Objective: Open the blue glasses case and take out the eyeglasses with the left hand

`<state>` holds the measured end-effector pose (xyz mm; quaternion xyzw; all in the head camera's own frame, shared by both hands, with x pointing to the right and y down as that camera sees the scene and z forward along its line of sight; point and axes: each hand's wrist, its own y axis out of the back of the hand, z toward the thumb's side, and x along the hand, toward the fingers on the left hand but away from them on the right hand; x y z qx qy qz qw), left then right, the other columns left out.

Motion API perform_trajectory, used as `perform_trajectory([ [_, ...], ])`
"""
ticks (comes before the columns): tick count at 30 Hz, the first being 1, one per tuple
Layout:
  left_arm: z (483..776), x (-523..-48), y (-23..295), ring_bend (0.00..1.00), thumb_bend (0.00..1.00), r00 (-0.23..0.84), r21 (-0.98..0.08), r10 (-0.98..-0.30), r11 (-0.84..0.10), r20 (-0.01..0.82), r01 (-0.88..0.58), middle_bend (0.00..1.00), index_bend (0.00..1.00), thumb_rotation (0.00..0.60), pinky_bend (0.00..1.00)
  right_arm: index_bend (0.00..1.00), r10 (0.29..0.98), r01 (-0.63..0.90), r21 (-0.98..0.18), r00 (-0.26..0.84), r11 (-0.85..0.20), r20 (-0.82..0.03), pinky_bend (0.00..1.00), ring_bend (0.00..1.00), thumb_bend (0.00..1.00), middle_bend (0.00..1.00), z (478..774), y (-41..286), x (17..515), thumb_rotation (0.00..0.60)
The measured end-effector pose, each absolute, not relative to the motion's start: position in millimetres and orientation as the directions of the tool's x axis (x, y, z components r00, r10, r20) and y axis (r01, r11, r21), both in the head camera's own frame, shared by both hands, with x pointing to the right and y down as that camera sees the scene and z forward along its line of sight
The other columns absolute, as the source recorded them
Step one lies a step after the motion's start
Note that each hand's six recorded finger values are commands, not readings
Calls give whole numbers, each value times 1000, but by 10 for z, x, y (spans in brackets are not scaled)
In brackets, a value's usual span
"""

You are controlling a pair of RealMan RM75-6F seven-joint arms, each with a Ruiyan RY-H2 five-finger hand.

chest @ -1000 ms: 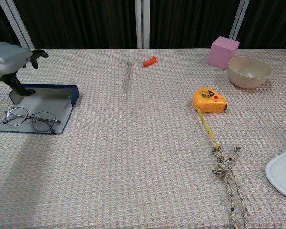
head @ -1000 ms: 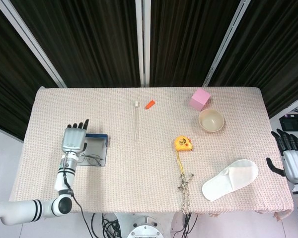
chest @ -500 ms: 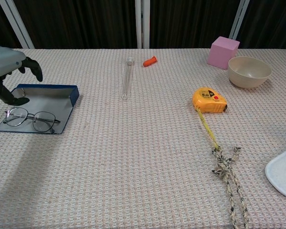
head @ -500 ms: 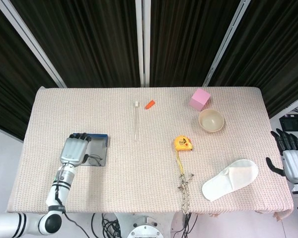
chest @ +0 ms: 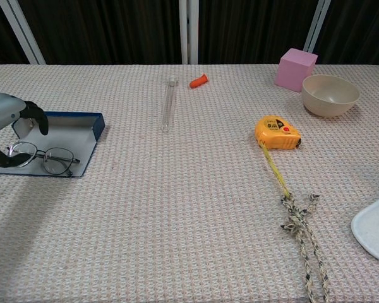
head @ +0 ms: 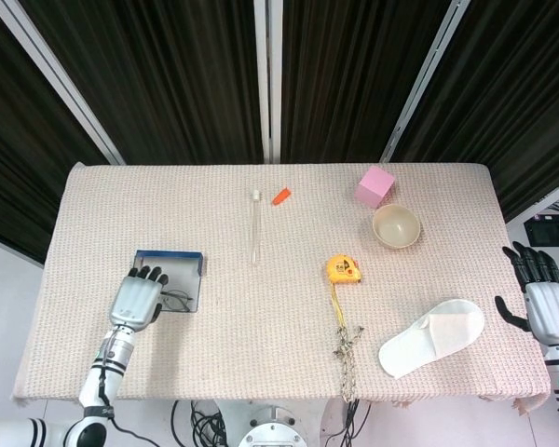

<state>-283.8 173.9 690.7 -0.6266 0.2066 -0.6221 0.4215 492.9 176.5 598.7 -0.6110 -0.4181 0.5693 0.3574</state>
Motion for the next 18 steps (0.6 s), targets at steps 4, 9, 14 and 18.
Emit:
perform_trajectory([
  [4, 7024, -2836, 1781, 200, 339, 148, -777, -776, -559, 614, 290, 236, 370, 600, 296, 0, 917, 103, -912, 0, -397, -399, 0, 0, 329, 0, 5987, 1766, 4936, 600],
  [9, 7129, -2848, 1816, 200, 338, 143, -765, -767, -568, 626, 303, 236, 385, 600, 296, 0, 916, 104, -911, -2, -399, -401, 0, 0, 329, 0, 5987, 1771, 4950, 600],
  [14, 7174, -2847, 1793, 200, 339, 153, -770, -773, -550, 616, 324, 236, 397, 600, 296, 0, 915, 102, -910, -2, -402, -405, 0, 0, 329, 0, 5997, 1773, 4951, 600],
  [18, 7208, -2847, 1798, 200, 341, 162, -771, -773, -541, 613, 337, 236, 441, 600, 296, 0, 915, 101, -910, -1, -402, -404, 0, 0, 329, 0, 5996, 1771, 4945, 600],
])
